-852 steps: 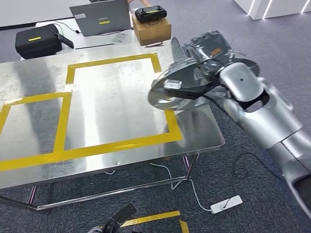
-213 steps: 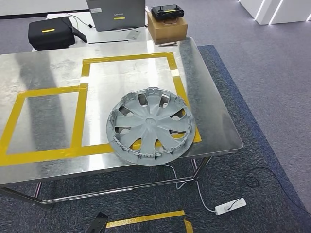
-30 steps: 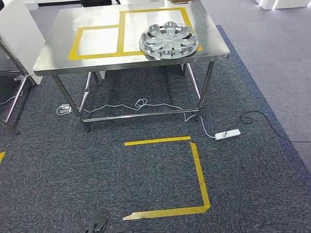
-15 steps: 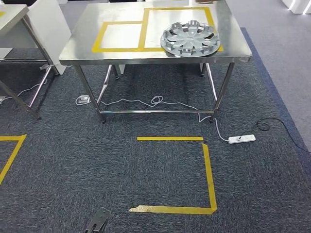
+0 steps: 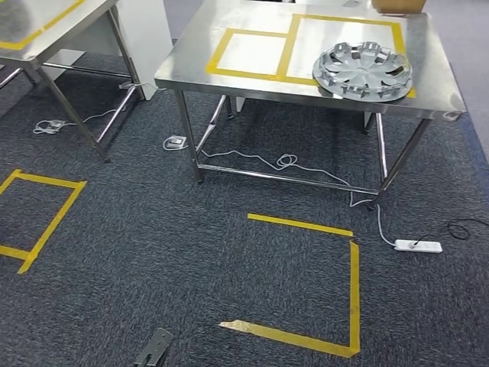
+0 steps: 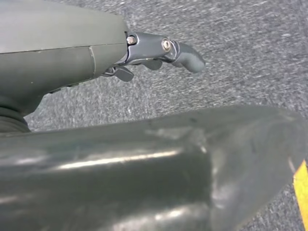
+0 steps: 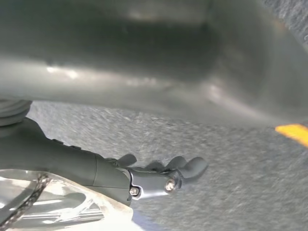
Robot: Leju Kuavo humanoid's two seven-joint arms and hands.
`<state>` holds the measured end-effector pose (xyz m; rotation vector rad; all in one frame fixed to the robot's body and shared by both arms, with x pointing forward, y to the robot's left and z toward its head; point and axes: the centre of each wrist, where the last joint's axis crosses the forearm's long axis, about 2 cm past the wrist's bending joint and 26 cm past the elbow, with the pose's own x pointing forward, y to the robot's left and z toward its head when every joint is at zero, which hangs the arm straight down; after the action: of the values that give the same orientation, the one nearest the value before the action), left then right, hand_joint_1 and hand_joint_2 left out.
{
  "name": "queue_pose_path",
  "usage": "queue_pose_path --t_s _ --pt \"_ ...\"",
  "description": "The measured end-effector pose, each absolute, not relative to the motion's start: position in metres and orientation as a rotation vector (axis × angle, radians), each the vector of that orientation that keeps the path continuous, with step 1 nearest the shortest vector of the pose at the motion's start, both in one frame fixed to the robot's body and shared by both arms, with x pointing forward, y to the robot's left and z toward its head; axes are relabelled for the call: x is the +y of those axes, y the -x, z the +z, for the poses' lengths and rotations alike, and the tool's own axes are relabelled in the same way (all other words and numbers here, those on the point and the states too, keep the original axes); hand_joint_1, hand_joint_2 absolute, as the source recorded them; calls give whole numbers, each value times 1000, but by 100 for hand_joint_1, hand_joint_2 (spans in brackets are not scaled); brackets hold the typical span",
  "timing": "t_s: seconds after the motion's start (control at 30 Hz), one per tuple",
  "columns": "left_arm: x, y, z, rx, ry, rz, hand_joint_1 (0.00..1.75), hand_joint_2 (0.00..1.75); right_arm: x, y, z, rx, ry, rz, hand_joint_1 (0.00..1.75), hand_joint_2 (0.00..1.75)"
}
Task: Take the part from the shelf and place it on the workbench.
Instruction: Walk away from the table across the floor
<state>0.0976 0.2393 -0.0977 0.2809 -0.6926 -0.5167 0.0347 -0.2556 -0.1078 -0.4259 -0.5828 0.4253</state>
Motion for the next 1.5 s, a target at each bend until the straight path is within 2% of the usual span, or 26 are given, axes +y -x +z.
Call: queue_pose_path --t_s 1.5 --pt "237 -86 -100 -691 -296 -530 0 0 -253 -26 -108 -575 419 439 0 0"
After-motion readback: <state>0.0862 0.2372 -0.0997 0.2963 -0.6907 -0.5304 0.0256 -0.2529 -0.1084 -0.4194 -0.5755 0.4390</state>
